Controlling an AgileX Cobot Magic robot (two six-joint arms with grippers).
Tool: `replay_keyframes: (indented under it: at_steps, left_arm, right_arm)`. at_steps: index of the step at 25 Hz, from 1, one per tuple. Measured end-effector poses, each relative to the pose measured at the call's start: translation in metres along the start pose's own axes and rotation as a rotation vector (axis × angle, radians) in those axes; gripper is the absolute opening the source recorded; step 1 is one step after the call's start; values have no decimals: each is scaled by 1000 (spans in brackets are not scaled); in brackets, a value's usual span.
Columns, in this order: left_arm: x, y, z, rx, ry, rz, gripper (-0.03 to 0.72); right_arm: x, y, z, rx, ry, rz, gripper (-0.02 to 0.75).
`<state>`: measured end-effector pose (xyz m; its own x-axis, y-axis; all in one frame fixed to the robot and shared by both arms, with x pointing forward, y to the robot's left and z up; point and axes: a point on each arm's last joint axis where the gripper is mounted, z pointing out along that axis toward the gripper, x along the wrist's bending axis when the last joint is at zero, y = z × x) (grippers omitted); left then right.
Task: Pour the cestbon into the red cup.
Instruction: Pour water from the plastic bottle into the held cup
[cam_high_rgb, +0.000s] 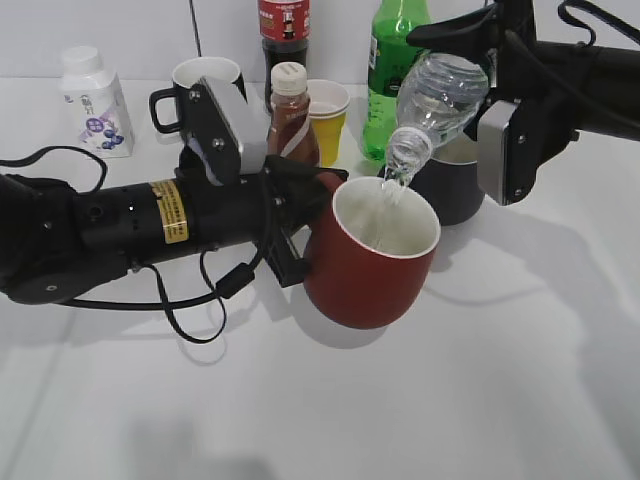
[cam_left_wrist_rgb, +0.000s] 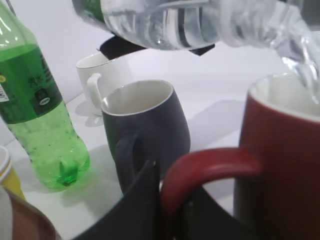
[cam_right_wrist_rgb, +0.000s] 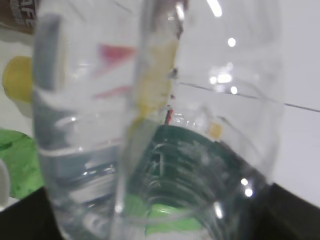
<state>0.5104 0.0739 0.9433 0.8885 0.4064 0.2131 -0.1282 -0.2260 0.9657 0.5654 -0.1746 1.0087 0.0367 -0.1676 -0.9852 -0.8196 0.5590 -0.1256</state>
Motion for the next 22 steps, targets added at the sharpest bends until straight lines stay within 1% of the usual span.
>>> replay_keyframes:
  at_steps: [16, 22]
  left_arm:
    - [0, -1, 0, 7, 5, -2, 41]
    - [3, -1, 0, 4, 37, -25, 41]
  right_arm:
    - [-2, -1, 0, 14, -22, -14, 475]
    - [-2, -1, 0, 11, -25, 56, 475]
